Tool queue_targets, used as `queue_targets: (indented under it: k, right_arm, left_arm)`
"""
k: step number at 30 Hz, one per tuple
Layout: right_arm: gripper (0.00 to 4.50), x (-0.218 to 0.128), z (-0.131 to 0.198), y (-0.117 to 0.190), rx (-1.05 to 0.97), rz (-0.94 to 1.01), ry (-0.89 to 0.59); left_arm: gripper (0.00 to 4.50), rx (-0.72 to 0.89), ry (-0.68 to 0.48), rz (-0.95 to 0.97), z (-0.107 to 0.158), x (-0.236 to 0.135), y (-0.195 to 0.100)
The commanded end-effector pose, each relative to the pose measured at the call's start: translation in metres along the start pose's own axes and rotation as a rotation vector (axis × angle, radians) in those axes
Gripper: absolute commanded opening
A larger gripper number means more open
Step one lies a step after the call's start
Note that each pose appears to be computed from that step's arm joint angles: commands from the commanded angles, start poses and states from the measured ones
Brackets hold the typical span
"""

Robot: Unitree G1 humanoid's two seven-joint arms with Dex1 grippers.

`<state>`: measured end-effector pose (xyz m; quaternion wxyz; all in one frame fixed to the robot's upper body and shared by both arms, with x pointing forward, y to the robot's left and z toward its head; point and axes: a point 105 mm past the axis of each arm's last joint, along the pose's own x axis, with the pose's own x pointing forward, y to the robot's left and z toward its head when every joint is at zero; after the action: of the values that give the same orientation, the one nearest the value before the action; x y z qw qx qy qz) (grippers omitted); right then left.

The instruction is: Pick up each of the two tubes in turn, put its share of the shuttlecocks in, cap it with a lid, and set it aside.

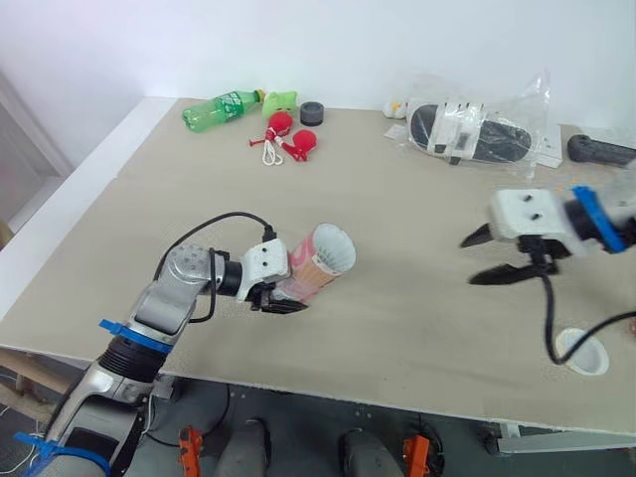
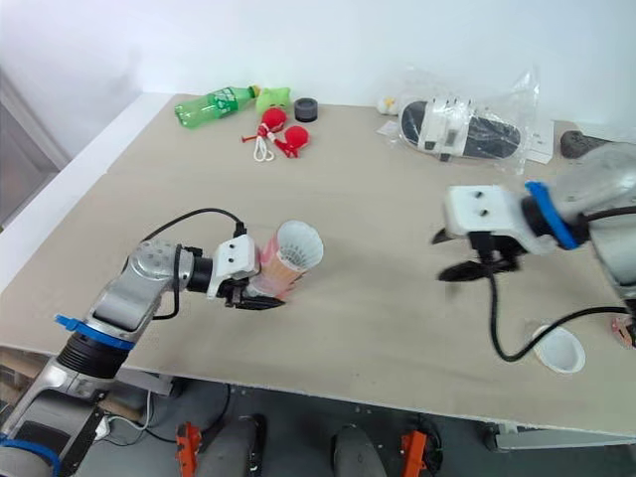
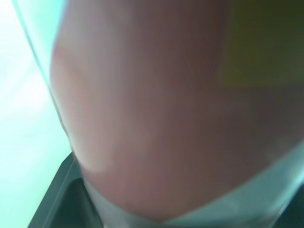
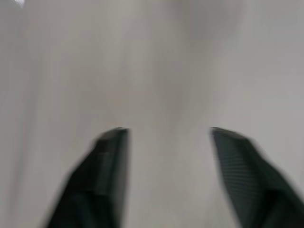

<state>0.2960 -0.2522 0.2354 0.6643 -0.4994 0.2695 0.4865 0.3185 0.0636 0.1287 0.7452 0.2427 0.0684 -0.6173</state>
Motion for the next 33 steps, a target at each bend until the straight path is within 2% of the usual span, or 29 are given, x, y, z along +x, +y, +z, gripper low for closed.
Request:
queue_targets:
  k: [1, 5, 10, 17, 20, 27, 33]
  right_arm:
    - [4.46, -0.013, -0.022, 0.005, 0.011, 0.025, 0.078]
    - [4.46, -0.016, -0.051, 0.012, 0.105, 0.046, 0.128]
    - [4.46, -0.018, -0.08, 0.022, 0.186, 0.076, 0.194]
    - [4.46, -0.017, -0.102, 0.031, 0.245, 0.103, 0.242]
    - [4.46, -0.016, -0.099, 0.03, 0.244, 0.098, 0.226]
    - [4.46, -0.013, -0.119, 0.033, 0.238, 0.106, 0.313]
    - [4.46, 0.0, -0.127, 0.036, 0.262, 0.137, 0.317]
  left_arm:
    - [2.87, 0.026, -0.121, 0.043, 0.026, 0.005, 0.001]
    - [2.87, -0.021, -0.247, 0.086, 0.039, 0.018, -0.001]
    - [2.87, -0.078, -0.31, 0.131, 0.035, 0.031, -0.004]
    - [2.87, -0.115, -0.276, 0.143, 0.01, 0.045, -0.012]
    - [2.87, -0.129, -0.275, 0.146, 0.005, 0.047, -0.013]
    - [2.87, -0.142, -0.299, 0.164, 0.001, 0.049, -0.011]
    - [2.87, -0.176, -0.337, 0.216, -0.01, 0.054, -0.011]
